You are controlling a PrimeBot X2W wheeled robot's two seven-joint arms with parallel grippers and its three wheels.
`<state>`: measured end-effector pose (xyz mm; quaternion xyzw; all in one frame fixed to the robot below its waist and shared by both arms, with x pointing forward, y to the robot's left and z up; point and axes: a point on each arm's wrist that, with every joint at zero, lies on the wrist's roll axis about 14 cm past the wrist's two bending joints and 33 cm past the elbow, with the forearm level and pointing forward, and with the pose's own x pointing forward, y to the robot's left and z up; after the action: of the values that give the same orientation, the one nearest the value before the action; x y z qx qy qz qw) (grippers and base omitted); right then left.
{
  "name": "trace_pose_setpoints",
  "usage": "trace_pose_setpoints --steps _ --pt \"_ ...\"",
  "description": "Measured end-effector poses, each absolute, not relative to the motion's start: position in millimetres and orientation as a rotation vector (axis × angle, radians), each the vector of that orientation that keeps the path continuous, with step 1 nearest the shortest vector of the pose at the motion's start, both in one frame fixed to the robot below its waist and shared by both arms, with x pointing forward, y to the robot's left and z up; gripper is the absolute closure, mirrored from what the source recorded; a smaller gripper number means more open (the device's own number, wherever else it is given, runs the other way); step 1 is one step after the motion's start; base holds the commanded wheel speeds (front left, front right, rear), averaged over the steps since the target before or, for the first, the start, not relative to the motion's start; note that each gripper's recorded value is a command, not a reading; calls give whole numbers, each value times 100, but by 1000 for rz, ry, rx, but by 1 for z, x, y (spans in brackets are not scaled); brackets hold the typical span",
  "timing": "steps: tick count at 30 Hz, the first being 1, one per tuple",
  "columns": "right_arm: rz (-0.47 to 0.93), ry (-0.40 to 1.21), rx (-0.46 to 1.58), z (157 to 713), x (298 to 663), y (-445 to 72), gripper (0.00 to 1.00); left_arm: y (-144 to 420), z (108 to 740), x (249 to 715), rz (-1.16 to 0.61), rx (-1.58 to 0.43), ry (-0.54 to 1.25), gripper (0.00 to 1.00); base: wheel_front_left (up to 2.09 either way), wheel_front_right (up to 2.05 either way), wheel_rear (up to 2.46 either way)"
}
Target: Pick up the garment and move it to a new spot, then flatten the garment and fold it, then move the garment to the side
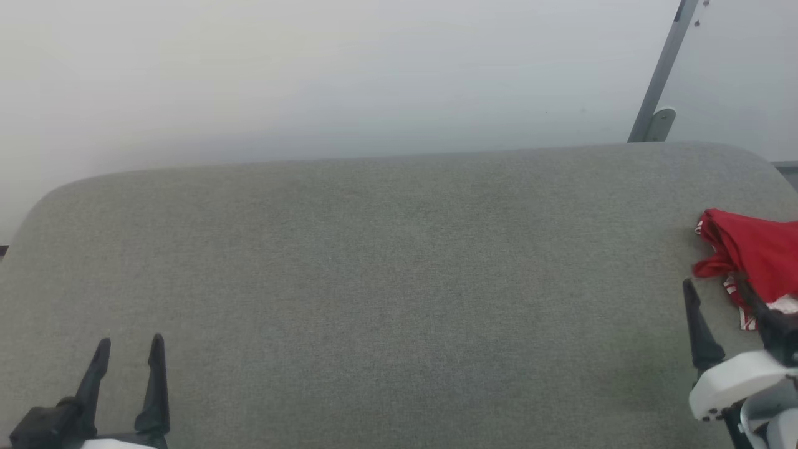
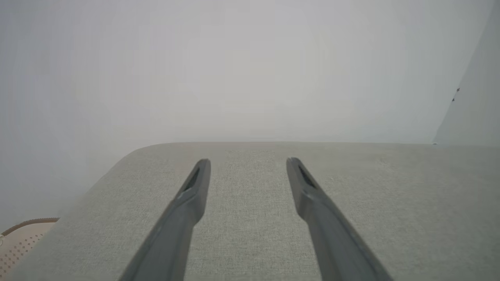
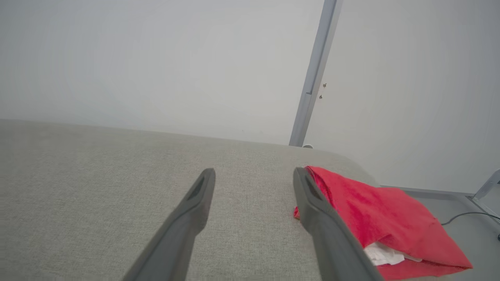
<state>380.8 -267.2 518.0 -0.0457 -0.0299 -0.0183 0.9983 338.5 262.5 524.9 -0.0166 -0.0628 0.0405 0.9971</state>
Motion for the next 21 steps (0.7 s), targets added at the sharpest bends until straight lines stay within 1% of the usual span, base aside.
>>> trace_pose_setpoints --steps 8,21 --pt "-20 -59 -72 512 372 -254 0 268 515 332 104 -50 -99 0 0 0 0" --pt "-6 -59 -60 510 370 -245 0 268 511 330 102 -59 -90 0 0 0 0"
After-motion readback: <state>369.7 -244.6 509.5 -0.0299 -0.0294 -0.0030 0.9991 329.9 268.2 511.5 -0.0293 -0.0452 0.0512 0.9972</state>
